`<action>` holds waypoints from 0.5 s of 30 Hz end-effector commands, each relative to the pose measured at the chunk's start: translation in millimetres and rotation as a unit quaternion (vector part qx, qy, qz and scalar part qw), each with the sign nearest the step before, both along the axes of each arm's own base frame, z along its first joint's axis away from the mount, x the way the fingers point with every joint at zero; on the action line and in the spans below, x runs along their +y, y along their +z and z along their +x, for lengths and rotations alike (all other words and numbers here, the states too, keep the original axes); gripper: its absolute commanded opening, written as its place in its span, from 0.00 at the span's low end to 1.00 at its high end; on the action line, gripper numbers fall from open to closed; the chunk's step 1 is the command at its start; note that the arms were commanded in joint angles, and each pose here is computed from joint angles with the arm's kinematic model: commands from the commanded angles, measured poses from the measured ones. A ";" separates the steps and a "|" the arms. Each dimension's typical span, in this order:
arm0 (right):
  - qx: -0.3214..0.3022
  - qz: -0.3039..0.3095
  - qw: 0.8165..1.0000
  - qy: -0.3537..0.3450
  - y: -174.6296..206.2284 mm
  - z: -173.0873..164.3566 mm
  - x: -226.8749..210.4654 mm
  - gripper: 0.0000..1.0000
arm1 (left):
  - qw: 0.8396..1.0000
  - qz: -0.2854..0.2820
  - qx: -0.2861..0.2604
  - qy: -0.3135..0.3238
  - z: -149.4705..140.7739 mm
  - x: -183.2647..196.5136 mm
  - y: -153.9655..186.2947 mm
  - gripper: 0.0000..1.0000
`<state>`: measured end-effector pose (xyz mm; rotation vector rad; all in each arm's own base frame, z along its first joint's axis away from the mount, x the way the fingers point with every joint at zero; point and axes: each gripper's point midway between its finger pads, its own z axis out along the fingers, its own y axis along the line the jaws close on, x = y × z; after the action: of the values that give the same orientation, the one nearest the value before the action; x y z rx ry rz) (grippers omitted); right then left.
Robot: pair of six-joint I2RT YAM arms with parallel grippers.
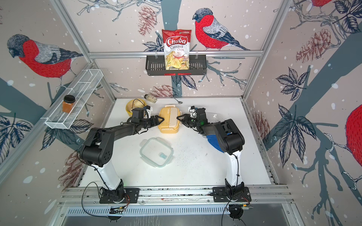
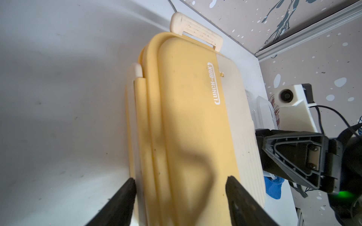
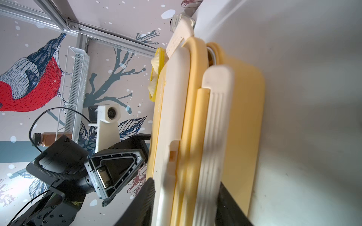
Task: Wipe the insides of the lunch boxes
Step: Open the lid of the lunch box.
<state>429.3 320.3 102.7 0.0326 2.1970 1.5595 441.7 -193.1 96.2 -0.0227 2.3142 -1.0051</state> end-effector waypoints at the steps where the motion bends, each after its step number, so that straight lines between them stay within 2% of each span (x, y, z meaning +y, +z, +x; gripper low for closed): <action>1: -0.020 0.003 1.000 0.007 11.2 -1.3 -3.9 0.43 | 1.000 -0.005 -0.012 -0.009 2.3 -10.2 4.6 0.72; 9: -0.028 -0.013 0.999 0.011 22.7 0.7 -8.4 0.38 | 1.000 0.002 -0.010 -0.018 -0.7 -21.1 3.2 0.72; 15: -0.024 -0.045 0.998 0.042 27.0 4.6 2.1 0.44 | 0.999 -0.003 -0.013 -0.030 -3.6 -34.4 4.4 0.72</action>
<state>443.8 313.6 128.9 -0.0193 2.2181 1.4802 440.4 -216.4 97.3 0.0090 2.3167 -1.0064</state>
